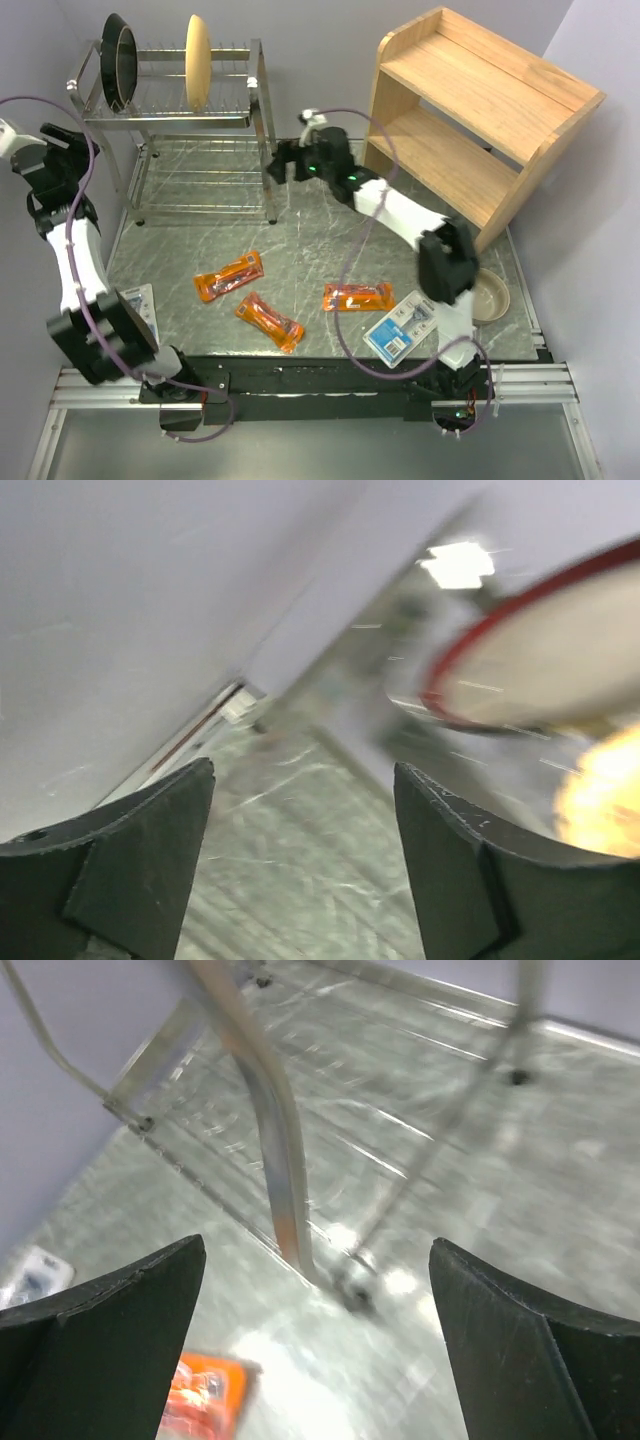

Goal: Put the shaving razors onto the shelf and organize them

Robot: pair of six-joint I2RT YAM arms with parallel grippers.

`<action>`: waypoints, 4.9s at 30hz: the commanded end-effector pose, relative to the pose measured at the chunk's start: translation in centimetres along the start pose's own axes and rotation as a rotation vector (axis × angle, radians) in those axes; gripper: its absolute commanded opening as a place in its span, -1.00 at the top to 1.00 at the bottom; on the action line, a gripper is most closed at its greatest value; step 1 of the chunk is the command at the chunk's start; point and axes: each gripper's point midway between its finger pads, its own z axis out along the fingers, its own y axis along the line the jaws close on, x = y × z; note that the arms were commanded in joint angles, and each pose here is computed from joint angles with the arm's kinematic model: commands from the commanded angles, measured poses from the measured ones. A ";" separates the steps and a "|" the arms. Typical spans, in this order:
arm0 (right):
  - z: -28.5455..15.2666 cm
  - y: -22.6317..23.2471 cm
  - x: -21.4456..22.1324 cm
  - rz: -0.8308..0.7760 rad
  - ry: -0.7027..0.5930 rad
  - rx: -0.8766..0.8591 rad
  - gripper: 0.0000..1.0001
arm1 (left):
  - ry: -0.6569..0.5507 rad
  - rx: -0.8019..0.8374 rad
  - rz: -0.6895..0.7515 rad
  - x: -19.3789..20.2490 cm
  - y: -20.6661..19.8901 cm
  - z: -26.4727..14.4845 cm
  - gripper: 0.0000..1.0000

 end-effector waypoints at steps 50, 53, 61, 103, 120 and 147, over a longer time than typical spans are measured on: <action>-44.9 -10.2 -3.4 -0.080 -0.131 0.721 -0.98 | 0.140 1.410 0.161 39.7 -53.1 -14.9 -0.25; -45.0 -10.1 -4.3 -0.112 -0.116 0.719 -0.98 | 0.113 1.420 0.174 40.3 -53.4 -15.3 -0.21; -45.7 -9.7 -3.3 -0.117 -0.057 0.724 -0.97 | 0.027 1.401 0.188 38.7 -54.3 -15.6 0.57; -41.6 -22.3 -3.8 -0.361 -0.052 0.961 -0.90 | 0.590 0.999 0.383 28.9 -32.3 -25.7 0.89; -37.5 -25.7 -8.0 -0.356 -0.152 0.933 -0.85 | 0.500 0.980 0.463 29.0 -34.3 -23.1 0.13; -41.6 -7.3 10.5 -0.821 0.445 0.013 -0.98 | 0.937 1.500 0.847 32.0 -18.0 -38.4 -0.99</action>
